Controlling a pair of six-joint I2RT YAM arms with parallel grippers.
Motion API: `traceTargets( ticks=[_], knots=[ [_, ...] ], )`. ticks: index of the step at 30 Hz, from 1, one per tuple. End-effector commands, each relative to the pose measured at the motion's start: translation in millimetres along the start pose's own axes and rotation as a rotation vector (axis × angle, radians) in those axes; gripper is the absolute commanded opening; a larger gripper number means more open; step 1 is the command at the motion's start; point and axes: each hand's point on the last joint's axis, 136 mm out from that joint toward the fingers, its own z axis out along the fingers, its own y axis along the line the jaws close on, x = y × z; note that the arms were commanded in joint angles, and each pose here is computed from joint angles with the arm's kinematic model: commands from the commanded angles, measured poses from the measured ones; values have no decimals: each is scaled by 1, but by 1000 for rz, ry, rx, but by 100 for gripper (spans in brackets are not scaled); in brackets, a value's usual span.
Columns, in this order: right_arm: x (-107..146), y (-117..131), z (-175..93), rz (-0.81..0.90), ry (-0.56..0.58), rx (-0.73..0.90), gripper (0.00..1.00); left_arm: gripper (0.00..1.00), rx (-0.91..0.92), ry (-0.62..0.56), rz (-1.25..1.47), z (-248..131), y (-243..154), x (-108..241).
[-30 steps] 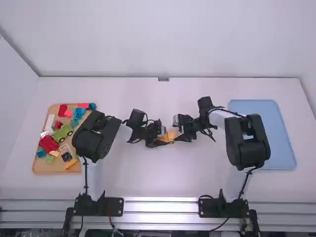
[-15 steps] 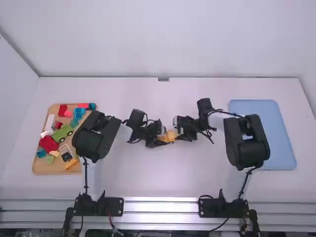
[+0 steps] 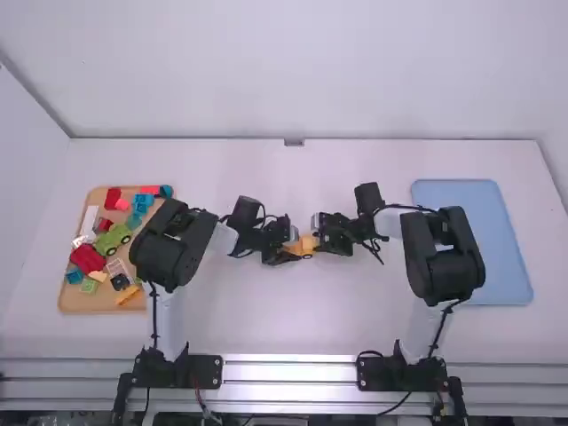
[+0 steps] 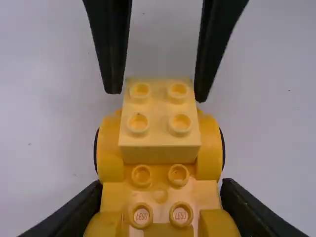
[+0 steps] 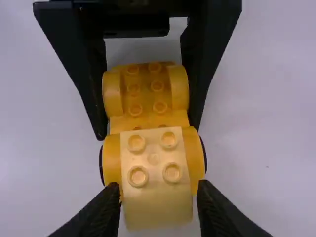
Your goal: Assemble lego blocks to make yellow taxi
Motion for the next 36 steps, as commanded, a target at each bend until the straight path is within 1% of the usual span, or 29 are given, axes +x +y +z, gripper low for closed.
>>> traceTargets(
  ticks=[1, 3, 4, 8, 14, 18, 19, 23, 28, 31, 36],
  knots=[
    [-1, 7, 4, 18, -22, -24, 35, 42, -26, 127, -71, 3, -8, 39],
    [0, 6, 4, 19, -22, -23, 33, 42, -29, 128, -72, 2, -7, 40],
    [0, 6, 5, 21, -22, -22, 29, 41, -31, 128, -73, 2, -6, 40],
    [-1, 5, 6, 18, -33, -22, 24, 41, -26, 127, -70, 3, -8, 39],
    [-13, 4, 5, -6, -104, -25, 25, 42, -26, 128, -70, 3, -8, 39],
    [-16, 5, 7, -22, -109, -29, 25, 41, -26, 128, -70, 3, -8, 39],
    [-17, 6, 9, -26, -106, -33, 23, 41, -26, 128, -70, 3, -8, 39],
    [-15, 4, 10, -20, -91, -27, 22, 40, -25, 129, -72, 3, -8, 40],
    [-14, -2, 0, 11, -116, -13, 24, 37, -26, 127, -70, 3, -8, 39],
    [-15, -4, -1, 55, -127, -9, 24, 37, -26, 128, -70, 3, -8, 39],
    [-16, -3, -1, 67, -131, -12, 26, 36, -26, 127, -70, 3, -8, 39]
  ],
)
